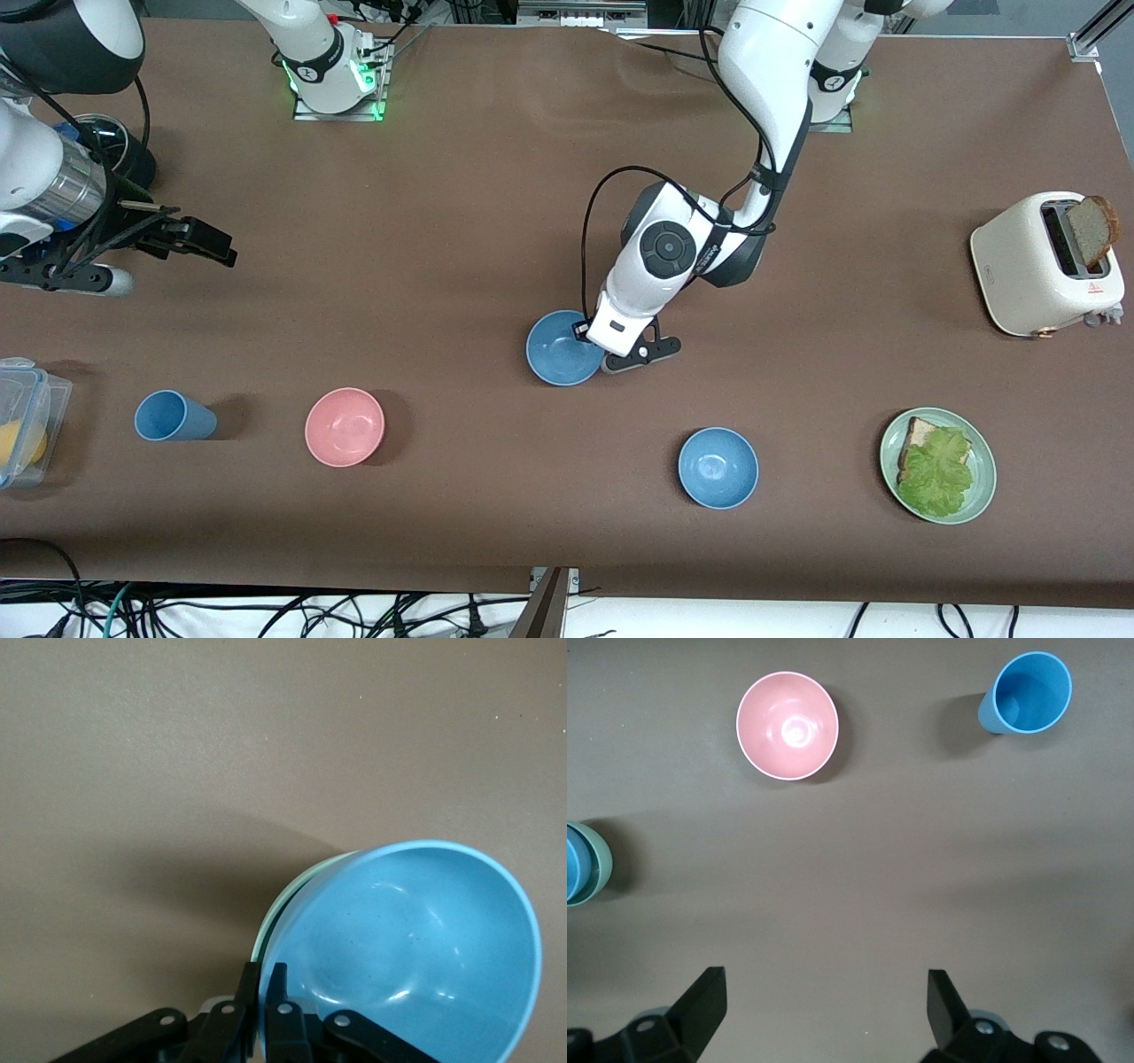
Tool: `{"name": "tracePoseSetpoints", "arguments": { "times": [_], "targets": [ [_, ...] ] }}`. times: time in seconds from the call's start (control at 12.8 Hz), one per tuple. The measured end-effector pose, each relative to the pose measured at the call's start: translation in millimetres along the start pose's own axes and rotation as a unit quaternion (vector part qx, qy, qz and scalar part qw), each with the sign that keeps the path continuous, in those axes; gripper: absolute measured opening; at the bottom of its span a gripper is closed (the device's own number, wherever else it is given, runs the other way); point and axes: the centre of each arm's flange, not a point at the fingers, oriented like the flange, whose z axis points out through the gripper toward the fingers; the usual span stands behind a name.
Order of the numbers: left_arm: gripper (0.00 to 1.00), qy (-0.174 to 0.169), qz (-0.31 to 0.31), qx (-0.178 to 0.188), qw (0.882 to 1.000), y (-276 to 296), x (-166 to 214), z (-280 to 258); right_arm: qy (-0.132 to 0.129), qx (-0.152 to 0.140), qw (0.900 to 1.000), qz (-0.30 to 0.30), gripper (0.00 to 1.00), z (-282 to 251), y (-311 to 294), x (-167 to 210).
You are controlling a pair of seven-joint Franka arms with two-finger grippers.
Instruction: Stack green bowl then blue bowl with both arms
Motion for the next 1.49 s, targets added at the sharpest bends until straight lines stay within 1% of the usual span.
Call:
{"name": "tracePoseSetpoints", "arguments": {
  "times": [0.08,0.23,0.31,0.39,0.47,0.63,0.7,0.86,0.94,1.09,1.33,1.49],
  "targets": [
    [0.19,0.004,-0.001,-0.003,1.0,1.9,3.0,-3.9,0.0,0.0,1.0,0.0,1.0,0.0,0.0,0.0],
    [0.4,0.019,-0.004,-0.012,1.0,6.0,16.9,-22.2,0.0,0.0,1.0,-0.001,1.0,0.0,0.0,0.0],
    [0.51,0.021,-0.006,-0.01,1.0,6.1,24.4,-33.6,-0.001,0.0,1.0,-0.001,1.0,0.1,0.0,-0.1],
    [0.62,0.015,-0.009,-0.001,1.0,5.5,32.0,-48.3,-0.002,0.0,1.0,-0.002,1.0,0.4,0.1,-0.4],
    [0.7,0.006,-0.01,0.009,1.0,4.6,39.7,-66.8,-0.003,-0.001,1.0,-0.002,1.0,0.5,0.1,-0.6],
    [0.93,-0.006,0.002,0.015,1.0,-3.8,60.8,-115.9,-0.003,-0.001,1.0,-0.012,1.0,0.6,0.2,-0.7],
    [0.99,-0.007,0.014,0.013,1.0,-15.8,75.2,-144.1,-0.003,-0.001,1.0,-0.015,1.0,0.6,0.2,-0.7],
    [1.0,-0.021,0.051,0.024,0.998,-55.8,102.7,-201.0,-0.003,-0.002,1.0,-0.018,1.0,0.4,0.6,-0.7],
    [1.0,-0.025,0.065,0.032,0.997,-81.3,116.7,-229.7,-0.002,-0.006,1.0,-0.027,1.0,0.2,1.4,-0.5],
    [1.0,-0.033,0.088,0.044,0.995,-136.5,142.1,-281.3,0.003,-0.03,0.998,-0.048,1.0,-0.3,5.0,0.3],
    [1.0,-0.042,0.139,0.056,0.988,-225.6,173.4,-341.7,0.003,-0.038,0.997,-0.071,1.0,-0.7,5.5,0.4],
    [1.0,-0.041,0.133,0.054,0.989,-282.4,187.3,-371.3,0.003,-0.038,0.996,-0.079,1.0,-0.8,4.6,0.2]
  ]
}}
